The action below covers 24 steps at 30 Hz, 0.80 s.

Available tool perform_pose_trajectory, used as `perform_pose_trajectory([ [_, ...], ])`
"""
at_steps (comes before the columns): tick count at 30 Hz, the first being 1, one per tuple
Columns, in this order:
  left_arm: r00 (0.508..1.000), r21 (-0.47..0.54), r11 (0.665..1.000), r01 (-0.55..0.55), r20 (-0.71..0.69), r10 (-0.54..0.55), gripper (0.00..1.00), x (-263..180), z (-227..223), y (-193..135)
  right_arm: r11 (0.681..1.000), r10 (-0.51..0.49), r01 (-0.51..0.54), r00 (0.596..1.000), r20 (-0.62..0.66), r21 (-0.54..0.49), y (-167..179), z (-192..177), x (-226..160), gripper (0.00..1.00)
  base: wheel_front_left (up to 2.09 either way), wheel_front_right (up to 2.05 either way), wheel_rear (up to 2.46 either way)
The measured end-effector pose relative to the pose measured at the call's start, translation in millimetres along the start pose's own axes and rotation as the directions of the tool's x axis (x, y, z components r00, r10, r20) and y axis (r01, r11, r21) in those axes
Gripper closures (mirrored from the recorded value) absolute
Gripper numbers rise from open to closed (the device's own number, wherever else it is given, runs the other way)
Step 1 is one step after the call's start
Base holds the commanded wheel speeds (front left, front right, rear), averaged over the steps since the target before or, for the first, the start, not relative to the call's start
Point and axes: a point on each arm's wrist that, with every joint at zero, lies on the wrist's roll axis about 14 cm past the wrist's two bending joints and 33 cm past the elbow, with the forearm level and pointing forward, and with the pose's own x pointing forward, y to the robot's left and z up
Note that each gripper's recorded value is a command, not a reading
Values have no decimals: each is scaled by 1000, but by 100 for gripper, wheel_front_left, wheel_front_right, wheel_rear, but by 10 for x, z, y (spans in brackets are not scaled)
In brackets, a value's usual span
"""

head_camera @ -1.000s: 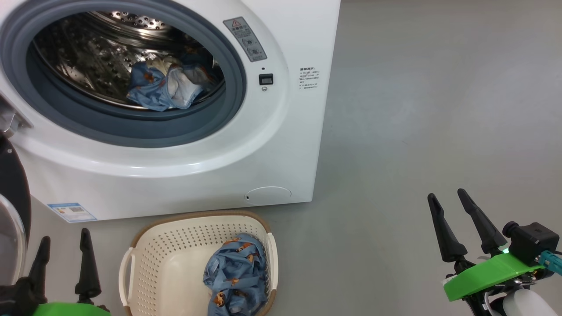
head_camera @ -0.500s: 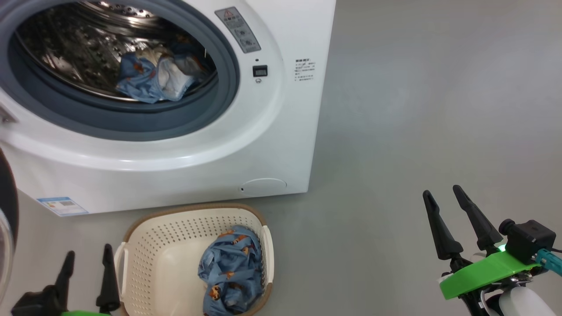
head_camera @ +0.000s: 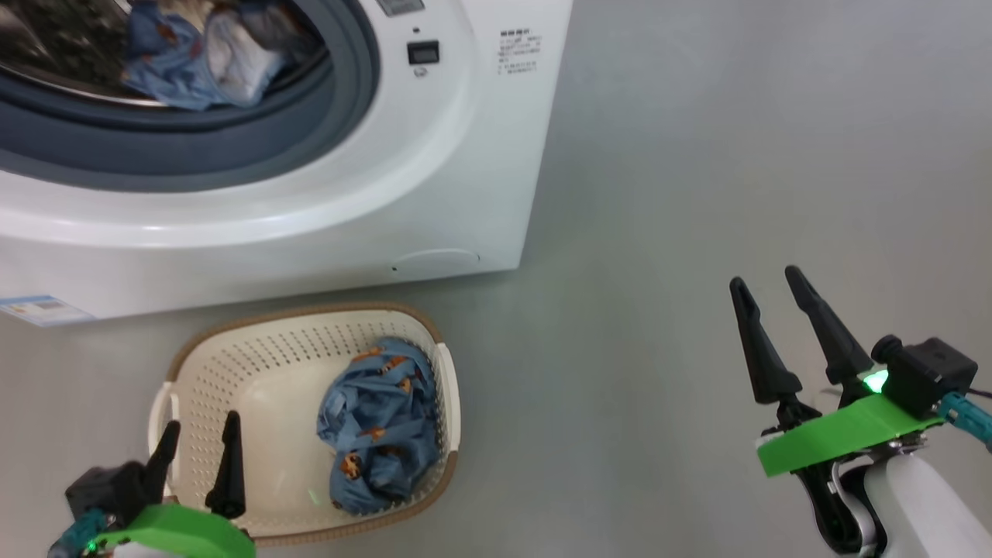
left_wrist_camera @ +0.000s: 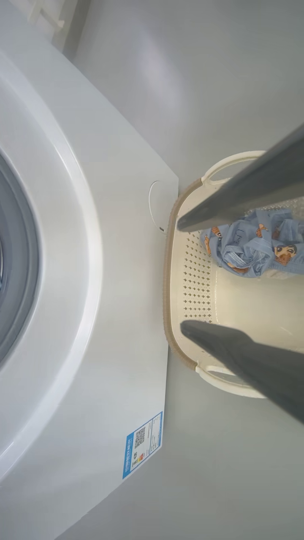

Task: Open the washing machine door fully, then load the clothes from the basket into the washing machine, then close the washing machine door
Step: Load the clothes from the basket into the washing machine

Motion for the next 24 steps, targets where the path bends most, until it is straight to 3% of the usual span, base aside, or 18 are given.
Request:
perform_pose_trajectory([
  [24, 936, 46, 993, 108, -340, -86, 0, 894, -1003, -135, 1000, -11, 11, 997, -70, -7, -133, -478, 568, 0, 0, 0, 0],
])
